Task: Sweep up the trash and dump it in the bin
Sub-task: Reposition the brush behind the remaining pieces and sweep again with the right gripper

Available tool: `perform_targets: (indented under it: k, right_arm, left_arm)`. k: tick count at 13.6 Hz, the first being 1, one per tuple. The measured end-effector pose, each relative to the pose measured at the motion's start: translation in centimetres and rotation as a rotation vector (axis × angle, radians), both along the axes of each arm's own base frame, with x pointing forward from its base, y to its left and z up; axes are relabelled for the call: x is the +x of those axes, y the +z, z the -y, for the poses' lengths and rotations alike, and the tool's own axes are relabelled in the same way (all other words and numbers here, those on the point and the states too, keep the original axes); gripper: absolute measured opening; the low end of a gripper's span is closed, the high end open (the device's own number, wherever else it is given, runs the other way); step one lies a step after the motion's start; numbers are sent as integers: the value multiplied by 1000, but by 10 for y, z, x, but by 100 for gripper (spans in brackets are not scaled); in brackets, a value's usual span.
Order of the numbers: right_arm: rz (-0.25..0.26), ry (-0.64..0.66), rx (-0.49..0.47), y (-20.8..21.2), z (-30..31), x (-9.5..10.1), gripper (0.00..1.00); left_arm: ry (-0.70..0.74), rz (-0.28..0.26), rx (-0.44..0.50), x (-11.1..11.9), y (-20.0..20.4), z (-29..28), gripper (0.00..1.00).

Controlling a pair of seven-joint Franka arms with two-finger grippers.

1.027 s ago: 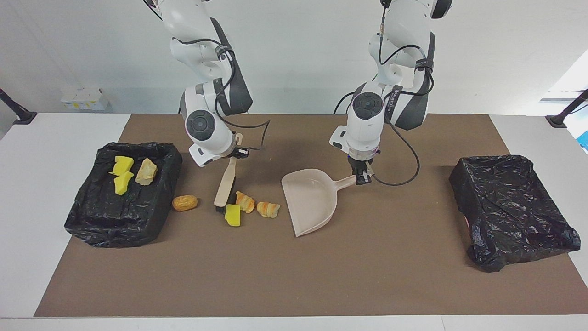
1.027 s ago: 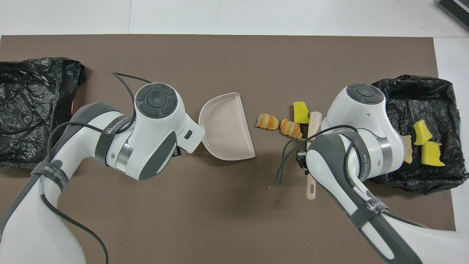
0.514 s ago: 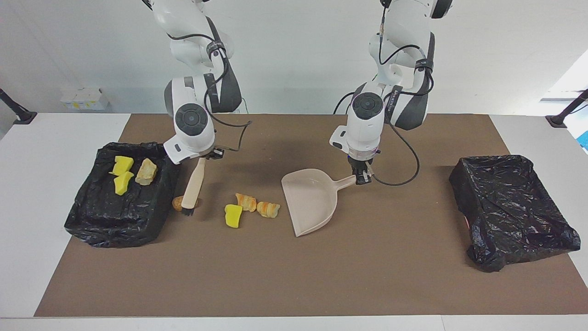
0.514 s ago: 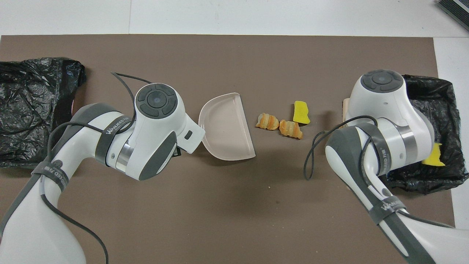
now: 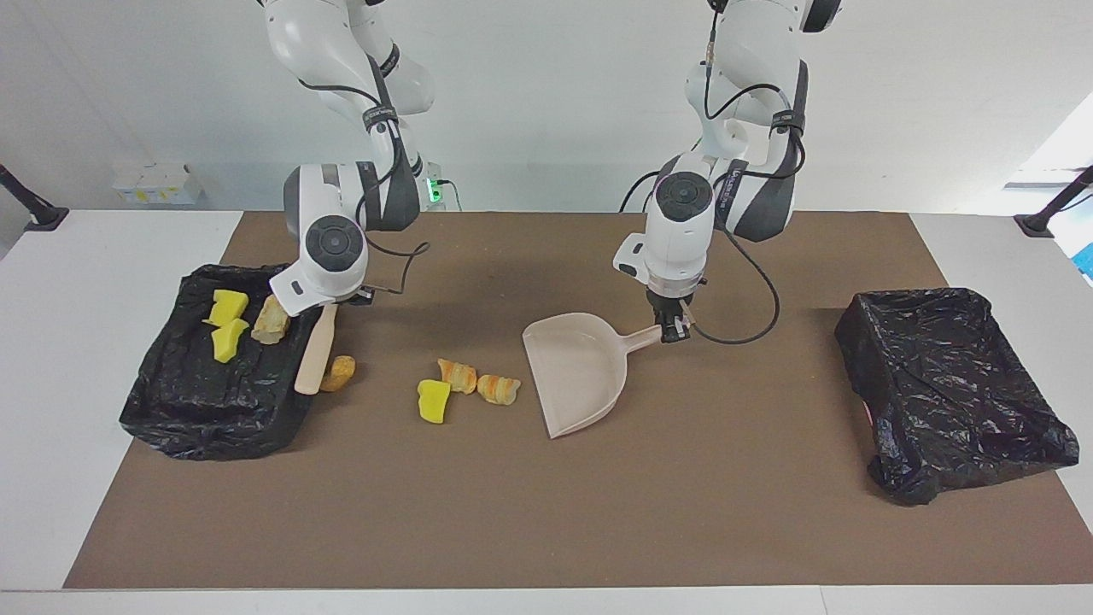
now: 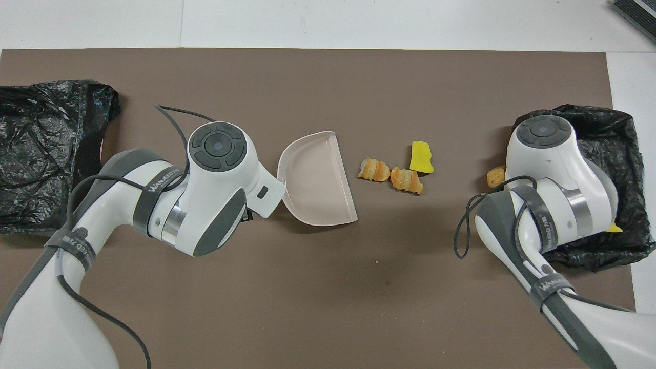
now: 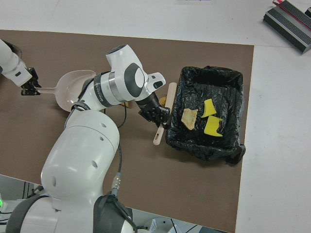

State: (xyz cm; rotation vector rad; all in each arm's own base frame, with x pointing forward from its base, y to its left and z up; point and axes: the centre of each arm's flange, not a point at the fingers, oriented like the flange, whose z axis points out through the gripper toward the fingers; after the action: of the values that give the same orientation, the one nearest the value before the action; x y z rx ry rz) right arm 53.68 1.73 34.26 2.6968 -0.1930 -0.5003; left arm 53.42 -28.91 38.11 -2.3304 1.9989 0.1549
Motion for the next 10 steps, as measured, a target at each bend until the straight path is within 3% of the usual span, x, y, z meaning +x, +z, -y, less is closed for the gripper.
perform_targets:
  k: [4, 10]
  right_arm:
    - [11, 3, 47, -13, -13, -4, 26]
    - [-21, -64, 257, -14, -91, -17, 26]
  left_arm:
    - [31, 1, 3, -9, -3, 1, 32]
    - [75, -3, 11, -18, -5, 1, 32]
